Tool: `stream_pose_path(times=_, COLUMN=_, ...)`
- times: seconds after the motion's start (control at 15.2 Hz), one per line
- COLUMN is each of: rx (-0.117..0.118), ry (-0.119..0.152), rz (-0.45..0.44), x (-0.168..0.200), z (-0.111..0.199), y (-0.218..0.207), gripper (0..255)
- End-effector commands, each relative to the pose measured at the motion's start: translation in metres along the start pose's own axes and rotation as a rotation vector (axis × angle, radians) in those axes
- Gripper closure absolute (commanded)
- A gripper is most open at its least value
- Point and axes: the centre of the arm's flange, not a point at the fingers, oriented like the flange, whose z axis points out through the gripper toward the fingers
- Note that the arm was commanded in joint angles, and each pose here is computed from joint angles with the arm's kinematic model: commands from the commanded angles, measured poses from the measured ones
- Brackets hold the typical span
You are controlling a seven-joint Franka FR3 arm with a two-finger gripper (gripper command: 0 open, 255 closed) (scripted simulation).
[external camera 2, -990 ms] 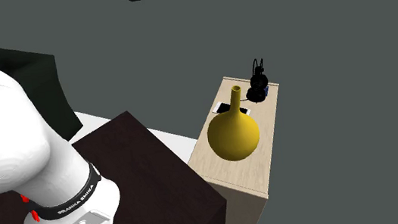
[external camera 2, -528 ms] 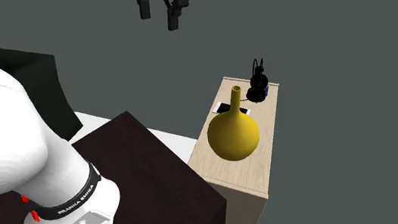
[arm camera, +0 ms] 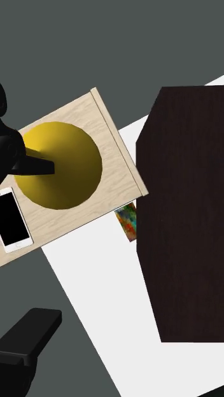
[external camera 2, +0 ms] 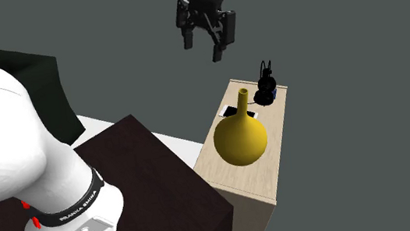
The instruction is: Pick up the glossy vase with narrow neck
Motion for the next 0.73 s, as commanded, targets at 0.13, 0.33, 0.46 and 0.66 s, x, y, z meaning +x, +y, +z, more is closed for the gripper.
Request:
stream_pose_path(times=0.13, rx=-0.008, ry=-0.011, rz=0.005, x=0.034, z=0.032, y=0.026, gripper=0)
stream_pose_path(times=0.33, rx=-0.014, ry=-0.020, rz=0.009, x=0.059, z=0.057, y=0.044, gripper=0)
stream_pose_path(times=0.46, rx=-0.017, ry=-0.026, rz=0.012, x=0.076, z=0.073, y=0.057, gripper=0)
stream_pose_path(times=0.66, rx=-0.022, ry=-0.034, rz=0.015, x=0.098, z=0.094, y=0.072, gripper=0)
